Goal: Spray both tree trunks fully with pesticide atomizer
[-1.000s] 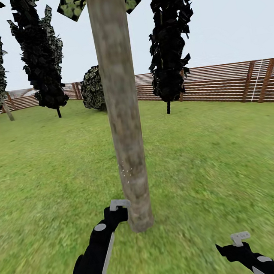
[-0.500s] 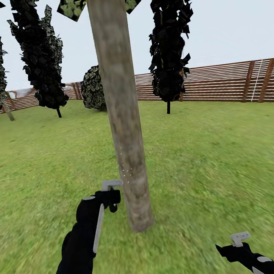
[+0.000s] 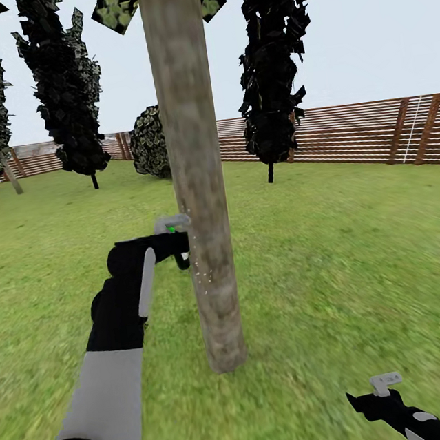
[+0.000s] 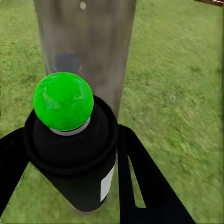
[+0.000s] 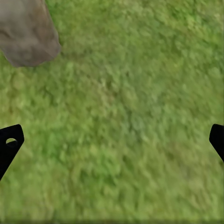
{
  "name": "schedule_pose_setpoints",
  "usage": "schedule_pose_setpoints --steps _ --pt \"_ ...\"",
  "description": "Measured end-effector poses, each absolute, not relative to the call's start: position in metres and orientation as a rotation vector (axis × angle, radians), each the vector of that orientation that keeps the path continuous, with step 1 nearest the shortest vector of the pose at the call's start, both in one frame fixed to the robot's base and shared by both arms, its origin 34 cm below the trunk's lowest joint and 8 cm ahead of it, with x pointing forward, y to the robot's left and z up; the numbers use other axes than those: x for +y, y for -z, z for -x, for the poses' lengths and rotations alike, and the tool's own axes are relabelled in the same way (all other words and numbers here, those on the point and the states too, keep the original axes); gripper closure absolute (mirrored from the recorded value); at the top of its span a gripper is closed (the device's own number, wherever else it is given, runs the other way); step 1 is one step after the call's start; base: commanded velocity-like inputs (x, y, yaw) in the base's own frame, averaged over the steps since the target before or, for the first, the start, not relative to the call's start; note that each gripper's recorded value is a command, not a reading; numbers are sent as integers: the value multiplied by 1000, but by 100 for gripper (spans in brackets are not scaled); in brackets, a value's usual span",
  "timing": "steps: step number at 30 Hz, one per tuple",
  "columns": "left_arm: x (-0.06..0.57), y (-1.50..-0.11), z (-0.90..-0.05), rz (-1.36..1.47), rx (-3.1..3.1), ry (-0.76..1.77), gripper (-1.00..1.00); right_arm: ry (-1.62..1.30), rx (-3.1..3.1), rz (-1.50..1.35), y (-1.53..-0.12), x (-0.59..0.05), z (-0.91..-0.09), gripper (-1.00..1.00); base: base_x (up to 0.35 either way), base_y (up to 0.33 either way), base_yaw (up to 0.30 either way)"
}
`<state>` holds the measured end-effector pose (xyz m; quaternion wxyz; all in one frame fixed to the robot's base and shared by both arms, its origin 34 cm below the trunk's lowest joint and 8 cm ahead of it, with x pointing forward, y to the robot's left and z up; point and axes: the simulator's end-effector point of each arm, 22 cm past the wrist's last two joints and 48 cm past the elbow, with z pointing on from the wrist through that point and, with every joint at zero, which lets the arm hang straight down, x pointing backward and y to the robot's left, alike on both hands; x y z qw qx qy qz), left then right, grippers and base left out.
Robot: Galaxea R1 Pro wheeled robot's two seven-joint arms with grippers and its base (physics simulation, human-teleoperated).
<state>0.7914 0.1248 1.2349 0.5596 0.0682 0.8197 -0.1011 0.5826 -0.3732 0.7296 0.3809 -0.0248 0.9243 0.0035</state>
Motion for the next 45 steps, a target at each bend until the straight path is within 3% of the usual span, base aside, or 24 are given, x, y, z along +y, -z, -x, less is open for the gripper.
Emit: schedule_pose_setpoints --steps 30,45 --pt "101 -1458 -827 -233 1681 268 100 -9 2361 63 -729 -373 -582 -100 -24 0 0" --pt "95 -1450 -838 -232 1731 316 100 -9 2361 63 -729 -373 -582 -100 0 0 0"
